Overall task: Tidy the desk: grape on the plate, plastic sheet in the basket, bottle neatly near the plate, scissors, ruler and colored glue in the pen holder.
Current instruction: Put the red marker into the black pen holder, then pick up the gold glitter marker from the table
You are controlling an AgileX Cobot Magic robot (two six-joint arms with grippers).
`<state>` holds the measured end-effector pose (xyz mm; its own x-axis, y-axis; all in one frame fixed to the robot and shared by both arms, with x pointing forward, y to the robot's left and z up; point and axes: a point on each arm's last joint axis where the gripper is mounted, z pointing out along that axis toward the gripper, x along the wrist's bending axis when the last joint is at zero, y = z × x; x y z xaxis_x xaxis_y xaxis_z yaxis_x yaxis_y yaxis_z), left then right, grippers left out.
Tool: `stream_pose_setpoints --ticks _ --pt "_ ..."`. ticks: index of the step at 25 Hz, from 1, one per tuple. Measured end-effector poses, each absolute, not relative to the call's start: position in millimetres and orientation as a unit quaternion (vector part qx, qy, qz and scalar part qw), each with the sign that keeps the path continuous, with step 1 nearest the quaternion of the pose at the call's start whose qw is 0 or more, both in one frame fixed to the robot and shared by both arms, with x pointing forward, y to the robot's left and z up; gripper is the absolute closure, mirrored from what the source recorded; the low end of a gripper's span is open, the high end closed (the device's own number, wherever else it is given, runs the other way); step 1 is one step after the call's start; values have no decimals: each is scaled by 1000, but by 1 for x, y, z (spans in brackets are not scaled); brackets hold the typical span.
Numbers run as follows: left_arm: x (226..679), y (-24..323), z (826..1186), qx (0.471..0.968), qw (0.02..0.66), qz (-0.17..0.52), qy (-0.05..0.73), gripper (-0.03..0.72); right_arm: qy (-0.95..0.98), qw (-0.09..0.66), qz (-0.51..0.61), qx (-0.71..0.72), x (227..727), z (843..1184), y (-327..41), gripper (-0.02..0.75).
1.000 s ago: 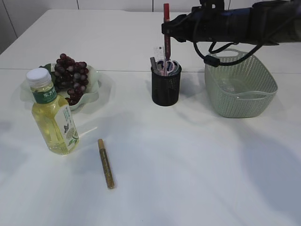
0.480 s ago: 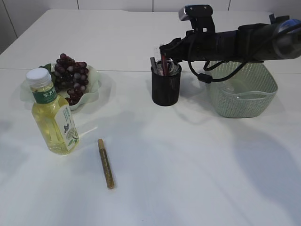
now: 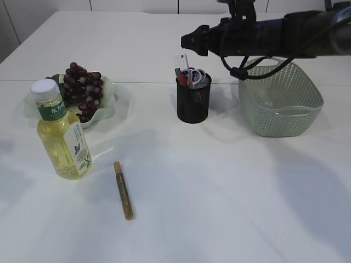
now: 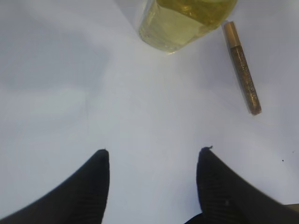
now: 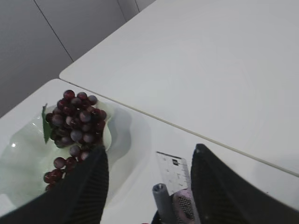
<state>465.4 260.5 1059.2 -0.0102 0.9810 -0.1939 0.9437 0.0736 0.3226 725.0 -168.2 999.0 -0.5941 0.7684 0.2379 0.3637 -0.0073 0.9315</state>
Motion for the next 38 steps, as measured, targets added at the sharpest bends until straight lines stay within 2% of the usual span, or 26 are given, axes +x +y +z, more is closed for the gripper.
stream_pose_setpoints --ticks 6,12,18,25,29,38 --pt "465 260 1059 678 186 50 709 253 700 138 548 436 698 1052 -171 289" --pt "465 260 1059 679 185 49 709 253 742 41 459 488 657 1078 -165 305" --pt "465 260 1059 678 185 49 709 253 793 -3 348 500 616 1073 -112 323" --pt "465 260 1059 678 186 48 709 253 815 21 270 511 576 1064 -54 337" --pt "465 260 1059 678 186 48 709 253 815 13 255 520 565 1063 -39 382" --pt "465 260 1059 678 186 48 709 253 836 -12 188 515 580 1057 -10 395"
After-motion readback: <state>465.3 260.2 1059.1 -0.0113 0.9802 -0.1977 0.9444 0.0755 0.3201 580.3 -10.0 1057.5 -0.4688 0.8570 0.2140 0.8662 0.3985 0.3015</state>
